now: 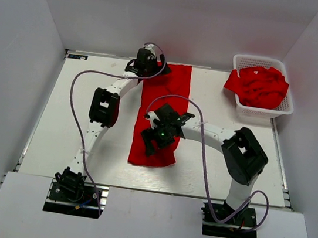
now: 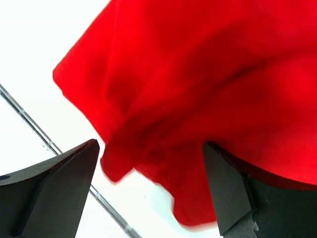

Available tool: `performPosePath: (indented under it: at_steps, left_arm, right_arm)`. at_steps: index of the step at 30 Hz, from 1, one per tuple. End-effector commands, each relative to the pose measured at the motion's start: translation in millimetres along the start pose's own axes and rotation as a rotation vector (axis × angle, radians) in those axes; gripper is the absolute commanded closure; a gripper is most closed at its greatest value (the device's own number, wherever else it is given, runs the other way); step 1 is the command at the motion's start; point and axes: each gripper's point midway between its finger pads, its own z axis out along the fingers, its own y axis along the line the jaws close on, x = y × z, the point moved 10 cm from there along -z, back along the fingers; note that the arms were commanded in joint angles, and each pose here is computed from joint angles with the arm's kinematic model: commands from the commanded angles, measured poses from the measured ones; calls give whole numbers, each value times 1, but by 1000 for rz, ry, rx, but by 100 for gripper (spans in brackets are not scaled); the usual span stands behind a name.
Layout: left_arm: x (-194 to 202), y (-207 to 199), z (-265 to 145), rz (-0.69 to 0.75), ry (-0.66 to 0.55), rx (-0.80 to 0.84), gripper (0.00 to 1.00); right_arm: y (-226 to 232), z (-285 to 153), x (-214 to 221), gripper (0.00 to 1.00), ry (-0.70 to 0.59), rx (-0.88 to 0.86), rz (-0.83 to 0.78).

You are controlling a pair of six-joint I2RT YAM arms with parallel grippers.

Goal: Fold and stack the t-shirts
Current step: Rotate the tshirt 90 degrees, then grab the bottom of the folded rectangular tshirt with both arms

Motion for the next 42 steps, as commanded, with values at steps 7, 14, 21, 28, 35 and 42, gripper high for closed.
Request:
performPosePath:
  at_steps: [7, 14, 21, 28, 35, 42]
  left_arm:
    - [-119, -71, -114, 220, -173, -139, 0]
    - [-93, -94, -243, 256, 24, -401, 0]
    - [50, -69, -357, 85, 304, -423, 0]
    - [146, -69, -423, -32, 484, -344, 0]
    - [189, -65, -434, -20, 633, -385, 0]
    - [205, -78, -413, 95, 701, -388, 0]
  right_arm:
    - [28, -109, -6, 10, -246, 217, 100]
    - [19, -126, 25, 10, -321, 420, 262]
    - [19, -127, 53, 10, -347, 416, 368]
    - [17, -116, 88, 10, -293, 435, 503]
    - [24, -108, 97, 10, -328, 359, 550]
    - [27, -94, 94, 10, -194, 393, 578]
